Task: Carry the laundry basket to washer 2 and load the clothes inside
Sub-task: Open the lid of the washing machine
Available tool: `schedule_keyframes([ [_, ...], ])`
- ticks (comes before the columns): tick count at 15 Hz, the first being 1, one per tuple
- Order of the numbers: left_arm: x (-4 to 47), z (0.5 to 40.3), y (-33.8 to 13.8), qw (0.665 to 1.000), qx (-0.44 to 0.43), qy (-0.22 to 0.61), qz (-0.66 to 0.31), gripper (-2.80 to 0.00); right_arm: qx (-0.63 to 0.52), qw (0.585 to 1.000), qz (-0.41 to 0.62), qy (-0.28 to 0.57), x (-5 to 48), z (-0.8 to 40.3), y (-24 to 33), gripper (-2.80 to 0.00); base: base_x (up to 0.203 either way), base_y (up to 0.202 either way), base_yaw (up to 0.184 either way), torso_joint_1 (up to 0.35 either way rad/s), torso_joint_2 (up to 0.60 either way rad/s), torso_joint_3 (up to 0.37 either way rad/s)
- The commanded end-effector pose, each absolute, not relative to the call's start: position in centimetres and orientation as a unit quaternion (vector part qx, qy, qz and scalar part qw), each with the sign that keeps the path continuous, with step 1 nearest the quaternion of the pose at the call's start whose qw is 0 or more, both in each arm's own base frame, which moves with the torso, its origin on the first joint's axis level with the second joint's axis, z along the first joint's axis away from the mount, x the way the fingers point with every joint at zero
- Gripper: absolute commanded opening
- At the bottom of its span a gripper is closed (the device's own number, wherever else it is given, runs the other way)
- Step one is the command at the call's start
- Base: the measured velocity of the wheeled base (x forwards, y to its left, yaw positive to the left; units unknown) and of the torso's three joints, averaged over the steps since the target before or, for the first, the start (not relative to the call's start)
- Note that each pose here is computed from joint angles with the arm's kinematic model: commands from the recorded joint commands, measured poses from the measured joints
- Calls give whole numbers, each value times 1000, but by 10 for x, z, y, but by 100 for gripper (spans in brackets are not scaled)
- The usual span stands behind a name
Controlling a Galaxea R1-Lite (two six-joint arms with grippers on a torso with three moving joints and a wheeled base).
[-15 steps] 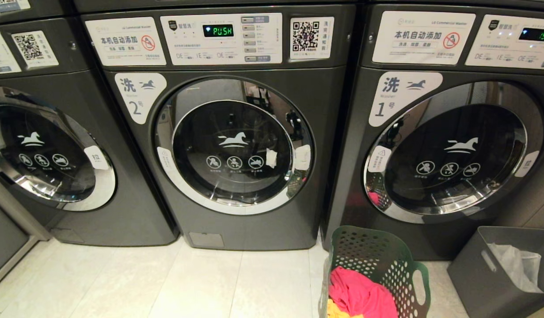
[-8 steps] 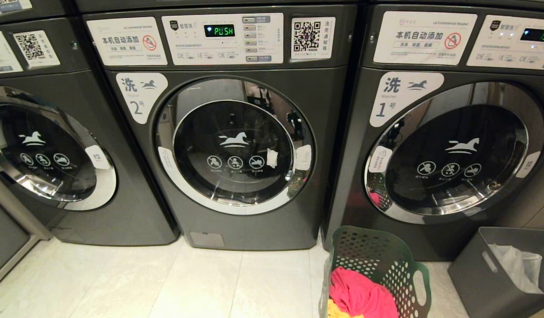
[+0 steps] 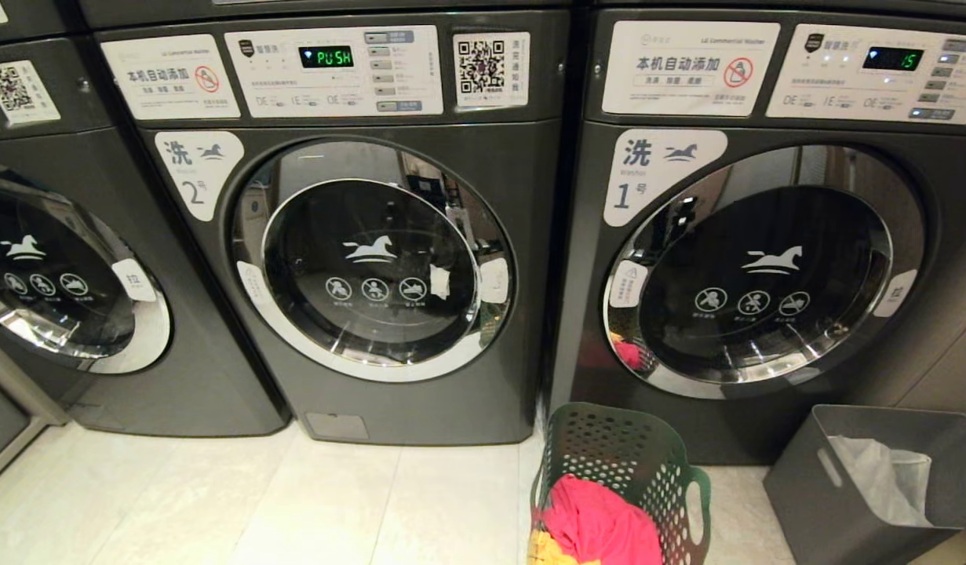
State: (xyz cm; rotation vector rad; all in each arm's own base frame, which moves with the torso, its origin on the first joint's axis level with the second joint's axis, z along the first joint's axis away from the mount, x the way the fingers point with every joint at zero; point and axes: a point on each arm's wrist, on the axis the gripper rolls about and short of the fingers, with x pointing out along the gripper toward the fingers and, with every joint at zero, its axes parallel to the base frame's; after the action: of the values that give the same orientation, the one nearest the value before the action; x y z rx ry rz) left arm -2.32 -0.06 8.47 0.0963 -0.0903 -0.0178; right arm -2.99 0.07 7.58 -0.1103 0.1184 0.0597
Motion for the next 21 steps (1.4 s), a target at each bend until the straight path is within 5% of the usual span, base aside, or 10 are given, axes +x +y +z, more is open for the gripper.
schedule_keyframes([
  [1,-20,74,-1,998,48,-26,-9,-280,-55,996,30,59,-30,76,1,-280,0,-192,0,-4,-2,2],
  [17,-20,74,-1,999,46,-26,-10,-280,-55,996,29,59,-30,76,1,-280,0,-193,1,2,2,2],
  [21,-20,74,-1,998,47,-26,-10,-280,-53,996,29,60,-30,76,1,-280,0,-28,0,1,1,1],
])
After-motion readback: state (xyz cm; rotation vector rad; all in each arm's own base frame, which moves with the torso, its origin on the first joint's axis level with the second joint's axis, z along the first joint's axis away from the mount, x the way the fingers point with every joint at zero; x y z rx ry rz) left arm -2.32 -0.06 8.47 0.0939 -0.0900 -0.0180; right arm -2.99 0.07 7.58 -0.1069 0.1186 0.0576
